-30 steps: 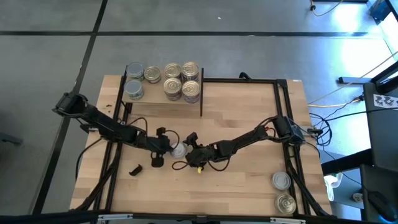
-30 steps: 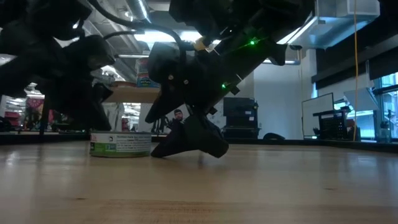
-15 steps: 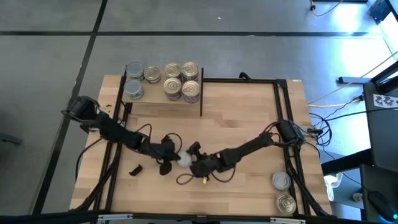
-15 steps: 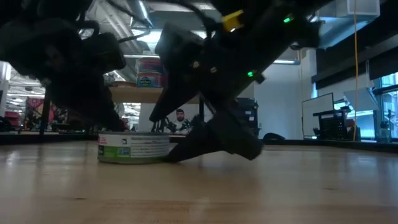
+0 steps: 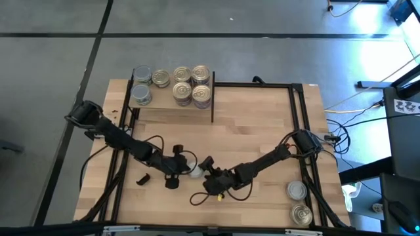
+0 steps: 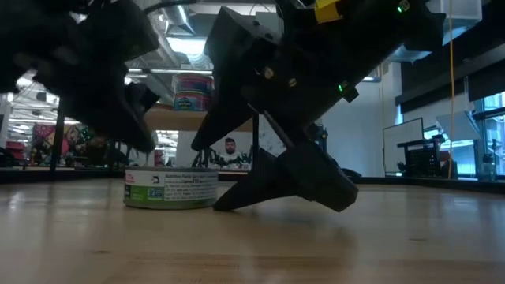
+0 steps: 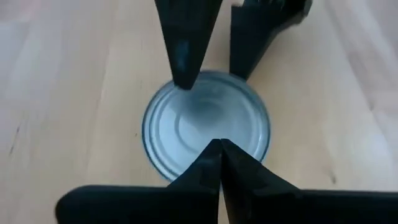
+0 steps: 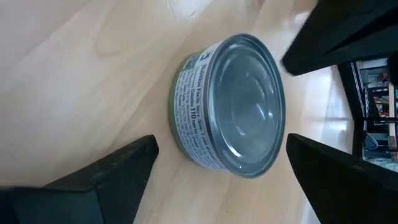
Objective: Stack canned seafood by type on shelf
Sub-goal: Put the green tuna can on the shelf
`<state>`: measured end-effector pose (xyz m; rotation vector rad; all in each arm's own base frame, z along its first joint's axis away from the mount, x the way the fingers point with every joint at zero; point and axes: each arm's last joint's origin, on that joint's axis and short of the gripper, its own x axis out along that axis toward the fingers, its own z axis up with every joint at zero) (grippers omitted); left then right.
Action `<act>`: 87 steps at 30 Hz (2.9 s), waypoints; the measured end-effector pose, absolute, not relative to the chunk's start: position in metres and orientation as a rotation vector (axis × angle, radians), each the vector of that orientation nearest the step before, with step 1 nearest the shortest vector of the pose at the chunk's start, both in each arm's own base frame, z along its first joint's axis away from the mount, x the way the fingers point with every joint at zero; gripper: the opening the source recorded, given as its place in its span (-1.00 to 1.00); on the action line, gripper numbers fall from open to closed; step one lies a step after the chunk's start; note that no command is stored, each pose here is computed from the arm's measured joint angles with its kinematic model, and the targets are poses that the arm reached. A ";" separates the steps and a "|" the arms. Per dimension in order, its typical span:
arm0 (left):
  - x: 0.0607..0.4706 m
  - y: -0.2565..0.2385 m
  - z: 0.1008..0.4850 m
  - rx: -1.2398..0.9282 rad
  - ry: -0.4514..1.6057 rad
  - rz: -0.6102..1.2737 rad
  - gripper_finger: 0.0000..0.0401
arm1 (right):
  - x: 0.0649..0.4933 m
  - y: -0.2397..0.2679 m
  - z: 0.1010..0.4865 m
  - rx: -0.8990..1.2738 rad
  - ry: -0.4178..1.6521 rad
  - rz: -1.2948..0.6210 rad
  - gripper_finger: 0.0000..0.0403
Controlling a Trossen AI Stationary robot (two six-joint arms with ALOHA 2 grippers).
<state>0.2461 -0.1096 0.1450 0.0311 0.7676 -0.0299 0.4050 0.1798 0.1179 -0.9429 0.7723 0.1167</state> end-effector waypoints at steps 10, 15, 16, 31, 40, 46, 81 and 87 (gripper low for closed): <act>0.224 -0.094 0.117 -0.001 0.627 -0.025 -0.99 | 0.411 0.178 0.118 -0.918 0.725 0.149 0.82; 0.219 -0.088 0.112 -0.028 0.605 -0.009 -0.99 | 0.417 0.166 0.118 -0.885 0.728 0.153 0.82; 0.220 -0.089 0.113 -0.029 0.595 -0.012 -0.99 | 0.418 0.164 0.118 -0.871 0.726 0.153 0.82; 0.230 -0.094 0.120 -0.043 0.695 -0.020 -0.99 | 0.421 0.160 0.119 -0.848 0.717 0.142 0.82; 0.225 -0.085 0.114 -0.087 0.682 0.032 -0.99 | 0.424 0.158 0.115 -0.837 0.698 0.131 0.82; 0.216 -0.072 0.105 -0.188 0.620 0.078 -0.99 | 0.428 0.156 0.112 -0.897 0.683 0.101 0.82; 0.201 -0.057 0.095 -0.294 0.552 0.119 -0.99 | 0.442 0.116 0.095 -1.145 0.786 0.047 0.66; 0.200 -0.058 0.095 -0.293 0.553 0.118 -0.99 | 0.442 0.113 0.094 -1.103 0.795 0.038 0.16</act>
